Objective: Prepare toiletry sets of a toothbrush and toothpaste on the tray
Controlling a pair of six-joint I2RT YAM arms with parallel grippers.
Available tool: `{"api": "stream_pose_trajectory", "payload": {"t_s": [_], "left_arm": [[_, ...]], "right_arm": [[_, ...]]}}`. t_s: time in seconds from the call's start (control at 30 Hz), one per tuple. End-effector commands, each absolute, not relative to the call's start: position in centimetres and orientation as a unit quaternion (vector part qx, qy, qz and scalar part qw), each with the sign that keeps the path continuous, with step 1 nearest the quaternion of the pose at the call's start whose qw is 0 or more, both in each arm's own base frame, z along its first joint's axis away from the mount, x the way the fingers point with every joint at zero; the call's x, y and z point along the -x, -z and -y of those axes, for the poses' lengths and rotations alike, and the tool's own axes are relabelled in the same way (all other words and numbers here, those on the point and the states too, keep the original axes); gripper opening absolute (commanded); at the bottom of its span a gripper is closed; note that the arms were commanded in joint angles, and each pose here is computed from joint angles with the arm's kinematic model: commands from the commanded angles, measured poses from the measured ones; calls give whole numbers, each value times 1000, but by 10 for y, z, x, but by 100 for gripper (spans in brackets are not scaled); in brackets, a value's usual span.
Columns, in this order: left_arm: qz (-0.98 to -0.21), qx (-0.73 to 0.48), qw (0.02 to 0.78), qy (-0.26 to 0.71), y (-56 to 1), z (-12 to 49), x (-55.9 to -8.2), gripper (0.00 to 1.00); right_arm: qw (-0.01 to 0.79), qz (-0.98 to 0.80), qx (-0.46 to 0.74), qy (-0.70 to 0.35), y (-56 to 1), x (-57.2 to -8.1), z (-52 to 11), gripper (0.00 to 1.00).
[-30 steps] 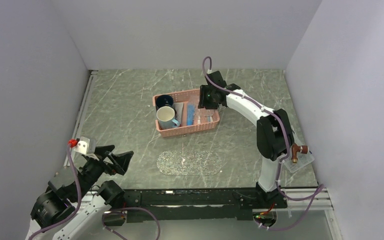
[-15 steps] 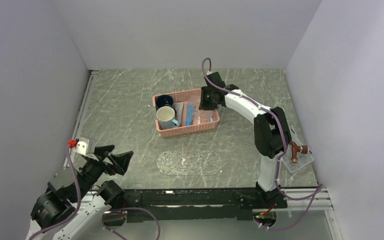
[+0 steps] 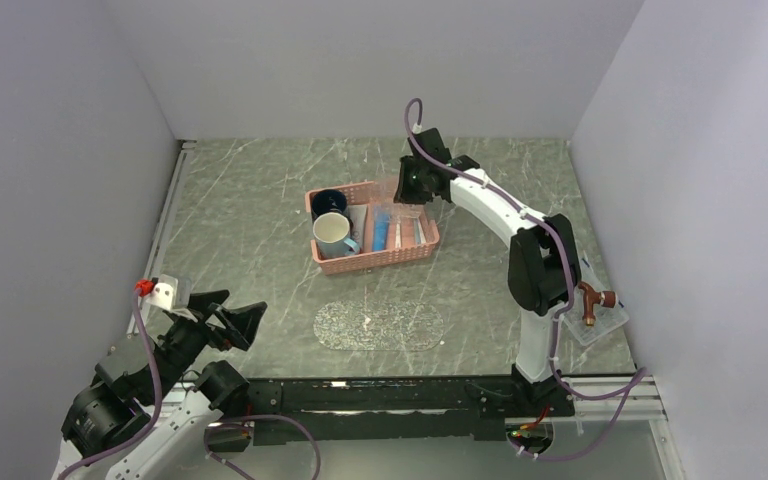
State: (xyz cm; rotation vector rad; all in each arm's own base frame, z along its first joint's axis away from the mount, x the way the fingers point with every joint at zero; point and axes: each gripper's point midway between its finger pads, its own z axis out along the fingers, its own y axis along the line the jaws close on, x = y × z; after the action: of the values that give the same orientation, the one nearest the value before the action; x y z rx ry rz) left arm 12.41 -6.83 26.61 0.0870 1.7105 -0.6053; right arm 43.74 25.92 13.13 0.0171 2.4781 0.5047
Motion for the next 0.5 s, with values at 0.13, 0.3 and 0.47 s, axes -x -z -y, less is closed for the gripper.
{"api": "stream_pose_trajectory", "payload": {"t_s": [0.13, 0.3, 0.47], "left_arm": [[-728, -40, 631, 265, -276, 69, -127, 99], [-727, -38, 632, 266, -276, 68, -126, 99], [-724, -35, 635, 268, -276, 66, -125, 99]], "right_arm": [[368, -912, 10, -182, -194, -443, -263, 0], [399, -901, 22, -165, -220, -429, -264, 0], [421, -897, 33, -130, -241, -406, -263, 0]]}}
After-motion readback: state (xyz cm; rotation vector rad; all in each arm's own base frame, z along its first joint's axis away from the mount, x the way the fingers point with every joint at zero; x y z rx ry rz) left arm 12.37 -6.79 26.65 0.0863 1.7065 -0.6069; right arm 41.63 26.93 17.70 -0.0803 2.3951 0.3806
